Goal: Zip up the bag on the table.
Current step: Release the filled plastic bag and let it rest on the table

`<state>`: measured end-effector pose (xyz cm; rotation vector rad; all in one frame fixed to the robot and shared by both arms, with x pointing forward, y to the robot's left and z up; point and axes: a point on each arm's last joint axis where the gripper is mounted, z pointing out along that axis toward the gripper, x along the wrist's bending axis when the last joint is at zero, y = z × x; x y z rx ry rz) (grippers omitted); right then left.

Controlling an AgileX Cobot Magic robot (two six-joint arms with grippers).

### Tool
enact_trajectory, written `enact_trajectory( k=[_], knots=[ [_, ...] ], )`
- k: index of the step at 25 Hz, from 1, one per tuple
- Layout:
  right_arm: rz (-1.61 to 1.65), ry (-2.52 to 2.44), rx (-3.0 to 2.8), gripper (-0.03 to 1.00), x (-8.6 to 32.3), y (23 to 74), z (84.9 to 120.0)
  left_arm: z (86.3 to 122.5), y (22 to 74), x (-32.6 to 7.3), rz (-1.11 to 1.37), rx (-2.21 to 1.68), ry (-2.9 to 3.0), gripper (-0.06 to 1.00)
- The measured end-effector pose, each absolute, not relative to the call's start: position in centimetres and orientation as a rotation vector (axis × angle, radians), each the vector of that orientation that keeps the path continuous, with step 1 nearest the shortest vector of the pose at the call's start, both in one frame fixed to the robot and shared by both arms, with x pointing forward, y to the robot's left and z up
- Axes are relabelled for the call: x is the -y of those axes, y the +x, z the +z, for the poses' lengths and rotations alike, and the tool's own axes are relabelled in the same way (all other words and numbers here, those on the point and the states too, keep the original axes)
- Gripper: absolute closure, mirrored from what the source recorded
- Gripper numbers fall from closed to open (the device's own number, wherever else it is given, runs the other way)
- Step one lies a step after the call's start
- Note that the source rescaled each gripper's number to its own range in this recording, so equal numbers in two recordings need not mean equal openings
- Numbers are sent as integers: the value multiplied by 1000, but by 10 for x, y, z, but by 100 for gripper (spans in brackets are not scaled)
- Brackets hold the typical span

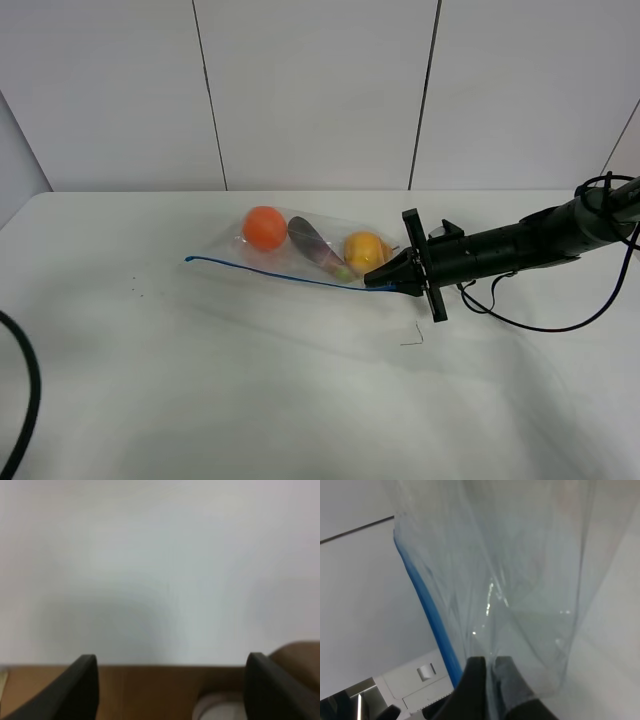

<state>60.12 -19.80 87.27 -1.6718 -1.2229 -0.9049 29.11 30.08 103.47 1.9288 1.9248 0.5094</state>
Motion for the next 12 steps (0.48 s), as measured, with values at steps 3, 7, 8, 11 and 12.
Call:
enact_trajectory(
  k=[3,7,8,11,12],
  knots=[
    [-905,-1672,1223,97,198,601,873,1040,275,-301,605,-1853,1855,1],
    [-905,-1672,1223,97,198,601,873,1043,254,-302,716,-1758,1759,1],
    [-905,-1672,1223,97,198,601,873,1044,249,-302,741,-1736,1737,1],
    [-906,-1671,1224,97,198,601,873,1044,237,-303,798,-1681,1682,1],
    [-906,-1672,1224,97,198,601,873,1044,234,-303,812,-1667,1668,1]
  ],
)
